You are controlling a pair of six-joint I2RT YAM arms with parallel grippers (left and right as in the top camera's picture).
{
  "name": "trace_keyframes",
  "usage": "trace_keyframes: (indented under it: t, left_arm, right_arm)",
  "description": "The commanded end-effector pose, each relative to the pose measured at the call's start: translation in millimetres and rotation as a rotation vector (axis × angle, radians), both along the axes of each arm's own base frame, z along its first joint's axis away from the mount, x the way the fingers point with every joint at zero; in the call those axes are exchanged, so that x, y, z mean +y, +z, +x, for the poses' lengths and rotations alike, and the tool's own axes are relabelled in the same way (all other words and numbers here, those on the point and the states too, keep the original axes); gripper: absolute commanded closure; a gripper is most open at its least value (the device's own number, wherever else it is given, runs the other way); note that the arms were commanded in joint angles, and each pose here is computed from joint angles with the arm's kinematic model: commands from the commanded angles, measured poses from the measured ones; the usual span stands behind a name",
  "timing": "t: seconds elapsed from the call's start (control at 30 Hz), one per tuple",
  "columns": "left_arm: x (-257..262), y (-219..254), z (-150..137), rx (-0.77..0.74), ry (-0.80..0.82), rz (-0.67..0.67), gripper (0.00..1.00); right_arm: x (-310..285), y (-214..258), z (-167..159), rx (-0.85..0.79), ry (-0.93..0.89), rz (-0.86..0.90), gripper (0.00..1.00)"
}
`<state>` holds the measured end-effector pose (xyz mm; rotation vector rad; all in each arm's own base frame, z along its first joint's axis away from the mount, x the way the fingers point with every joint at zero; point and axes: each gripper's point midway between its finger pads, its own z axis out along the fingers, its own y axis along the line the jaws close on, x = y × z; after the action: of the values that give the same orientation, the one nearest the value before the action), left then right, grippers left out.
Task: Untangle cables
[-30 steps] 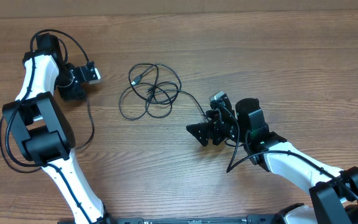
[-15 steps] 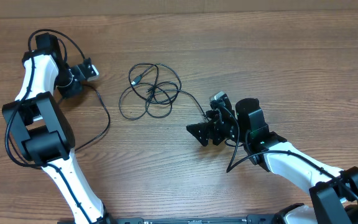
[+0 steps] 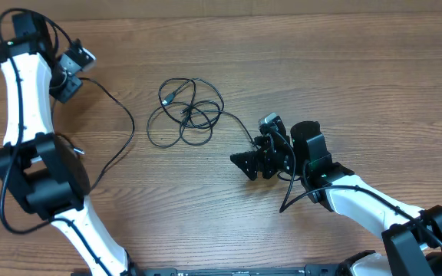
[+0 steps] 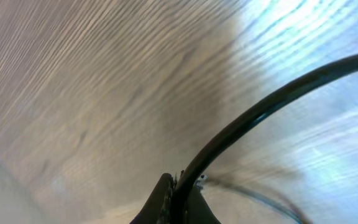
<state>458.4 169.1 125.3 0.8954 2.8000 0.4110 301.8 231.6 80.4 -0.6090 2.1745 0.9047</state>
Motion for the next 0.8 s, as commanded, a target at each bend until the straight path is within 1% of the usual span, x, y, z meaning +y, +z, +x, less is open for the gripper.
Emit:
trace_keyframes:
  t: [0.0, 0.07, 0.17, 0.33, 0.5, 0.67, 0.77]
  left_arm:
    - [2, 40, -13, -0.064, 0.139, -0.002, 0.96]
    - [-1, 46, -24, -0.048, 0.171, -0.016, 0.96]
    - [-5, 49, -48, 0.01, 0.249, -0.032, 0.96]
    - [-20, 42, -93, 0.193, 0.319, -0.074, 0.96]
    - [-17, 41, -108, 0.234, 0.394, -0.089, 0.96]
    - [6, 40, -120, 0.225, 0.502, -0.111, 0.96]
    - [21, 38, -128, 0.216, 0.553, -0.149, 0.96]
  right_arm:
    - [4, 4, 2, -0.009, 0.005, 0.006, 0.05]
    - [3, 3, 1, -0.007, 0.005, 0.005, 0.05]
    - [3, 3, 1, -0.005, 0.005, 0.005, 0.05]
    - [3, 2, 1, 0.0, 0.005, 0.002, 0.05]
    - [3, 1, 0, 0.005, 0.005, 0.0, 0.05]
    - [2, 0, -1, 0.01, 0.005, -0.002, 0.05]
    - [3, 1, -1, 0.008, 0.005, -0.001, 0.05]
